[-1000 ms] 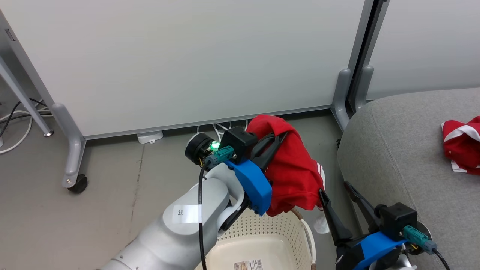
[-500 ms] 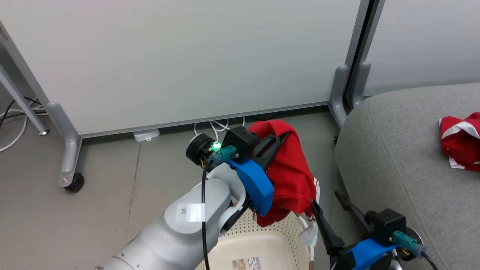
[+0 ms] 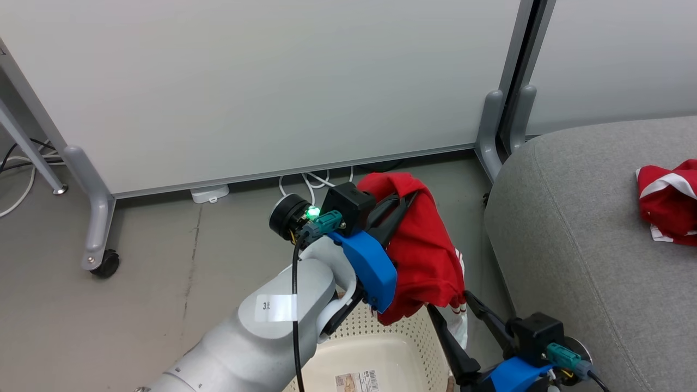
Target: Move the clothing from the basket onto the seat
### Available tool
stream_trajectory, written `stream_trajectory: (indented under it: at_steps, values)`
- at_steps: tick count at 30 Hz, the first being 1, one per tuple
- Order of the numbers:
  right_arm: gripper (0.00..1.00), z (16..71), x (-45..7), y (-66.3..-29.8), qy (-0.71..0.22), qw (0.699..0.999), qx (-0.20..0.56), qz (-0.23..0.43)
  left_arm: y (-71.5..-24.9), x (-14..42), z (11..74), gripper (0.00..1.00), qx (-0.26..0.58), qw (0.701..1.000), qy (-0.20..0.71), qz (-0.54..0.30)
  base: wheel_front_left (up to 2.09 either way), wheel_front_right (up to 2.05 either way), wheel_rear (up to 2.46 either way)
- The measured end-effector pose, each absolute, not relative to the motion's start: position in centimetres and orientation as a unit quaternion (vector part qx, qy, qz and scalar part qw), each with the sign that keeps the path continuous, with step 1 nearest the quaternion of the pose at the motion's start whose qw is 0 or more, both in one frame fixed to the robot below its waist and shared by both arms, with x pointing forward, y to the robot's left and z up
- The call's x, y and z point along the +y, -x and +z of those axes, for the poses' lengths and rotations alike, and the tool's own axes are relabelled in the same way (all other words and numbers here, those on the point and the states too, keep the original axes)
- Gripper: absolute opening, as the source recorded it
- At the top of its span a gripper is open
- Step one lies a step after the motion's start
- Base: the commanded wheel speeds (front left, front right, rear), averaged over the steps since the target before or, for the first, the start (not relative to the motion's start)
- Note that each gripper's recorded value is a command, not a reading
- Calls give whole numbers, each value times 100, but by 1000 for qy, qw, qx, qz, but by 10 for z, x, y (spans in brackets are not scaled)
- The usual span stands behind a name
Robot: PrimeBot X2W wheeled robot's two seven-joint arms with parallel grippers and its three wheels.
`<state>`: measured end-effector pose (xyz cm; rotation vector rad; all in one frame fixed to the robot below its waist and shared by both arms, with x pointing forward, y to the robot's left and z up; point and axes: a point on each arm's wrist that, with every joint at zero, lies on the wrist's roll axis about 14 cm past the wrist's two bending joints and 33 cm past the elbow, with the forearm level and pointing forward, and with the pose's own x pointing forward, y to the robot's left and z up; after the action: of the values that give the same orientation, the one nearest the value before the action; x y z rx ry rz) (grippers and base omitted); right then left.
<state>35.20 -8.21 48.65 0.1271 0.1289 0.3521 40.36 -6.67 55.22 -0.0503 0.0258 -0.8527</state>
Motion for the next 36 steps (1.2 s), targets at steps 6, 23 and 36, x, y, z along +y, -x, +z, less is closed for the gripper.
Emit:
stream_trajectory:
  at_steps: [6,23,36]
  values:
    - [100,496,-75,-361,-57,979,50,187,-404,-66,552,0,13,910,25,-413,0,0,0]
    - [100,513,-61,-392,-33,977,32,210,-398,-69,555,0,10,907,24,-420,0,0,0]
    - [0,509,-58,-397,-41,975,36,216,-394,-72,556,0,9,905,23,-425,0,0,0]
